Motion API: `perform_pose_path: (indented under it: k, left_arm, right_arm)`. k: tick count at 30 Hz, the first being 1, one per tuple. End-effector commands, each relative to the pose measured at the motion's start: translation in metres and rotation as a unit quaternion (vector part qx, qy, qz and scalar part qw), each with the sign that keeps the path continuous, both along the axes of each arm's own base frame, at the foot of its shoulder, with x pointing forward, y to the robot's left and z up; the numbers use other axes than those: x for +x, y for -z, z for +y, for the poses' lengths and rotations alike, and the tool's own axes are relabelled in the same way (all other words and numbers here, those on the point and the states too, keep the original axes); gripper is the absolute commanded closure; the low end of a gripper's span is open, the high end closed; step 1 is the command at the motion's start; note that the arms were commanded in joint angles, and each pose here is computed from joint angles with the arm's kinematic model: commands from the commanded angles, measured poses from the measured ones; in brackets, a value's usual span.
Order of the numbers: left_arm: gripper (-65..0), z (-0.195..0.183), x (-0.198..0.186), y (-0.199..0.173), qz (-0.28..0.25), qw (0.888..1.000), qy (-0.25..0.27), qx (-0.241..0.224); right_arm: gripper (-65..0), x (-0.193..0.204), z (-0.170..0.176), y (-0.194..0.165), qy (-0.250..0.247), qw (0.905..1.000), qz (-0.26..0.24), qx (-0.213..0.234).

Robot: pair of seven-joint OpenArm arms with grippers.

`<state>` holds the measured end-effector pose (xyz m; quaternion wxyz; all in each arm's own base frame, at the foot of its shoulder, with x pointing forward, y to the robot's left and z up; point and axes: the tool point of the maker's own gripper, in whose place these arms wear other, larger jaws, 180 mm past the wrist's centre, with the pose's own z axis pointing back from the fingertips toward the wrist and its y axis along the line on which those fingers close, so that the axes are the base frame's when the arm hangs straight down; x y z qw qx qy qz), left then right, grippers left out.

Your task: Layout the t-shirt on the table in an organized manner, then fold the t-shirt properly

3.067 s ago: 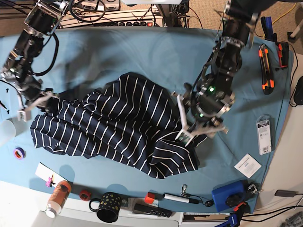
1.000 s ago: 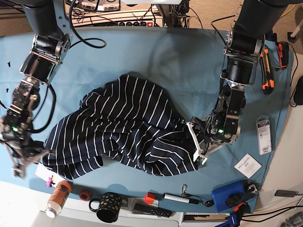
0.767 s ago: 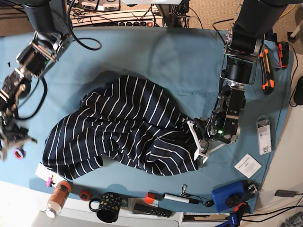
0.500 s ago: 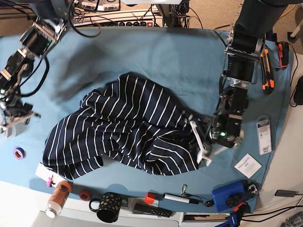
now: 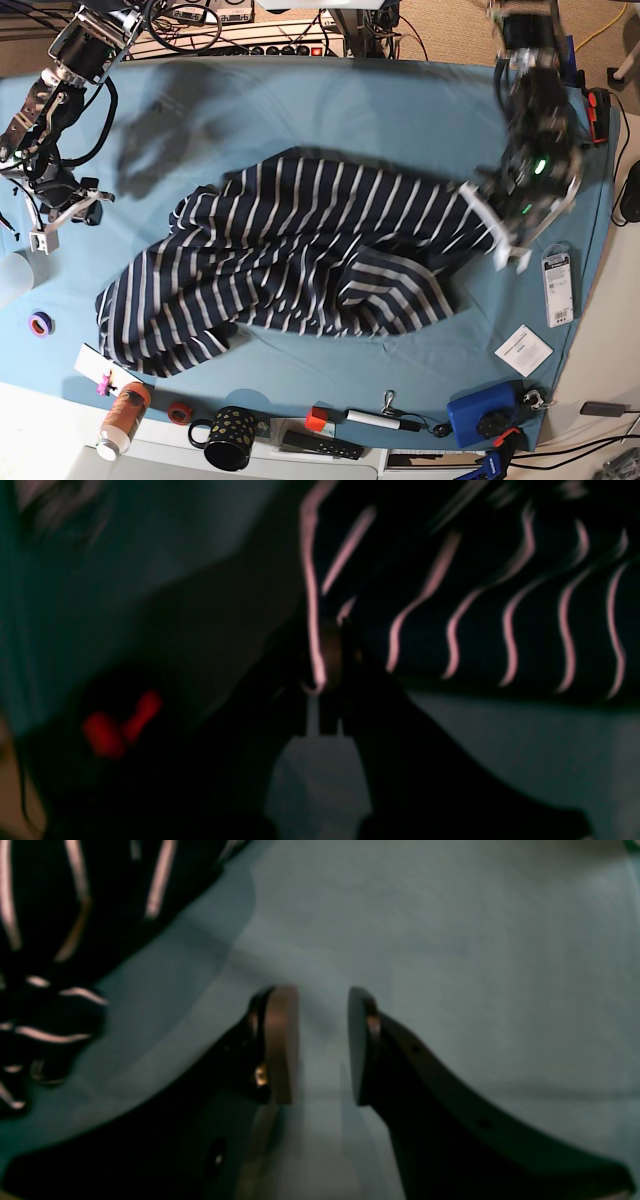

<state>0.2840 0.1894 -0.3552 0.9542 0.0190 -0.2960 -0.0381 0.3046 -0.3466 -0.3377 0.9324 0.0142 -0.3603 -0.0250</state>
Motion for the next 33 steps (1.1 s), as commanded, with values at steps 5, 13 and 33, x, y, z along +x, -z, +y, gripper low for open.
perform_pose_path:
  k: [5,13,33]
  left_arm:
    - [0.0,-0.009,-0.047,-0.008,-0.012,0.996,0.033,-0.082]
    - [0.0,0.015,-0.104,0.014,0.039,0.995,-0.007,-0.090]
    - [-29.6,0.010,-0.093,-0.012,-0.032,0.984,0.002,-0.173]
  right_arm:
    - [-17.6,0.011,0.001,-0.020,-0.011,0.9994,-0.032,0.009]
    - [-17.6,0.010,0.009,-0.020,-0.032,0.9987,-0.034,0.019]
    - [-17.6,0.058,0.103,-0.024,-0.144,0.9830,-0.105,0.046]
